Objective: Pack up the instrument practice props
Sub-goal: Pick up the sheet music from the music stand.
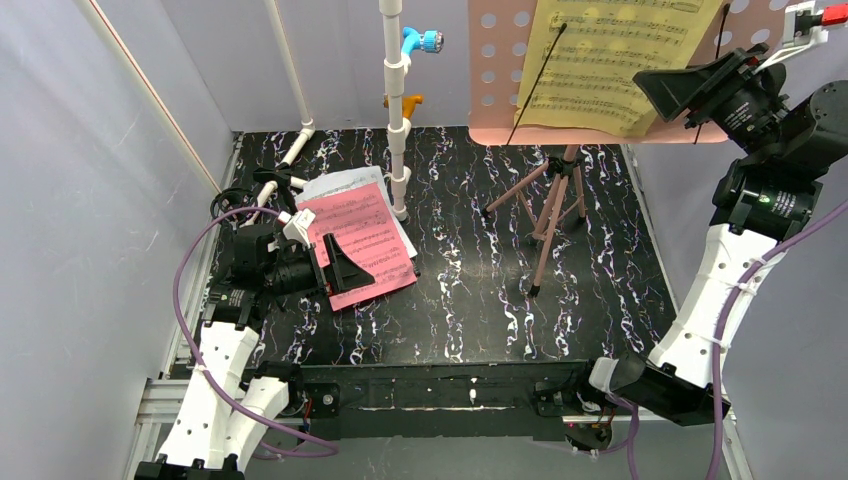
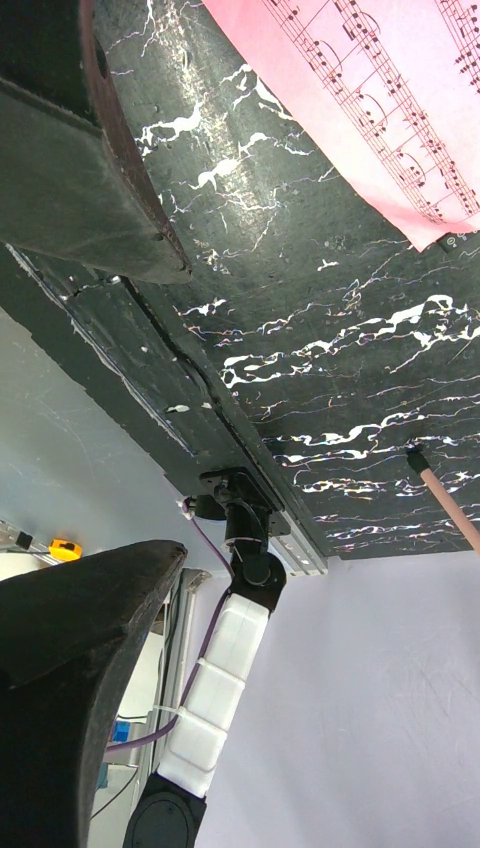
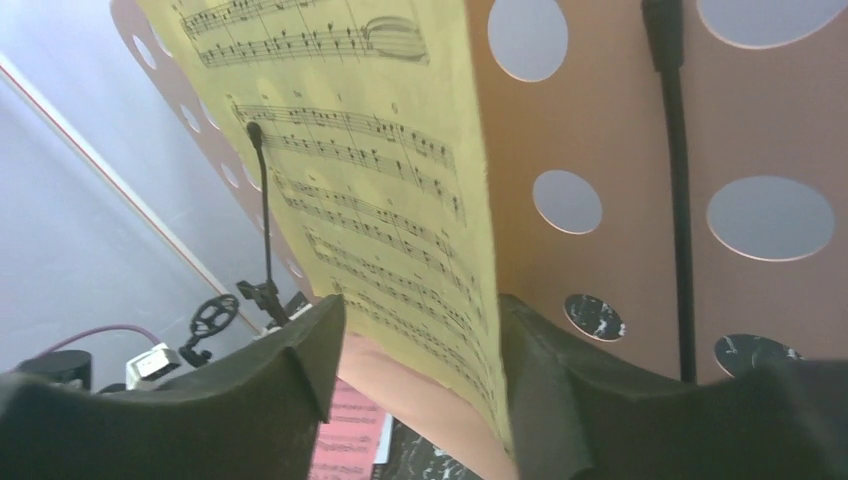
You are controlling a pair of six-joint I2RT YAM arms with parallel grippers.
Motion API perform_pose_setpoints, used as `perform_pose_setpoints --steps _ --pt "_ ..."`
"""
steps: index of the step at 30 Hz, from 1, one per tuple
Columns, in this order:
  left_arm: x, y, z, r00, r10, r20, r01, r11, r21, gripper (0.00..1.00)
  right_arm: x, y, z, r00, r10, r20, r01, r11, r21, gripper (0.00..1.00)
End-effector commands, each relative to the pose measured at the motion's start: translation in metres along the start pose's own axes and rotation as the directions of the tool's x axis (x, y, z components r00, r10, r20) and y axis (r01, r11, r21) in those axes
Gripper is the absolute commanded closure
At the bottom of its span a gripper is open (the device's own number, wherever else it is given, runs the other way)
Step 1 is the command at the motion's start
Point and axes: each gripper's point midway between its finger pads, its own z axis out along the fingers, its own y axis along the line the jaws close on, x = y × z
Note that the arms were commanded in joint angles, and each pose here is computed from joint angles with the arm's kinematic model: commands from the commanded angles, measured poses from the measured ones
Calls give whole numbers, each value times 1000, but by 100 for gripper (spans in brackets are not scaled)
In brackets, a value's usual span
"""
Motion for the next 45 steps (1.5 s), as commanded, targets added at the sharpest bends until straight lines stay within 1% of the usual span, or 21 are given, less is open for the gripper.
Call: perform_pose_setpoints --steps 1,2,4,6,12,15,19,21,23,25,29,37,41,45 --pt "2 -2 -2 1000 5 -6 -5 1000 12 0 -13 15 0 999 -36 34 38 997 -65 43" --pt "2 -3 -2 1000 7 -5 -7 1000 13 0 -15 16 1 998 -38 40 41 996 -78 48" --pt "1 -3 -2 1000 6 -3 -6 1000 13 0 -16 18 1 999 -28 42 32 994 -100 56" --pt "2 -3 -2 1000 5 -3 -5 1000 14 0 -16 20 2 999 -22 47 27 993 -115 57" --pt "2 -3 -2 1000 1 -3 -1 1000 15 0 -15 16 5 999 0 50 7 991 -130 54" --pt "2 -4 -3 1000 -1 -3 1 1000 17 0 -14 17 7 999 0 47 7 989 -149 56" --pt "3 -6 -4 1000 -4 1 4 1000 22 0 -15 22 9 999 -17 46 25 984 -174 67" --pt "3 -7 -5 1000 -3 4 3 1000 24 0 -15 25 10 999 -25 45 33 982 -186 74" --pt "4 -7 -5 1000 -6 5 5 1000 26 0 -15 26 10 998 -33 44 41 980 -194 84" --pt "4 -8 -5 1000 -9 4 8 1000 29 0 -15 28 10 998 -43 43 51 978 -202 99" --pt "4 -11 -7 1000 -8 4 7 999 34 0 -20 32 8 994 -100 51 107 976 -188 99" --pt "5 -12 -9 1000 -8 5 8 999 32 0 -39 5 -7 980 -184 74 184 983 15 99" --pt "4 -13 -9 1000 -5 5 5 1000 30 0 -54 -3 -19 959 -271 84 259 957 134 99" --pt "3 -13 -9 1000 -5 5 5 1000 29 0 -66 1 -27 931 -353 94 330 922 201 99"
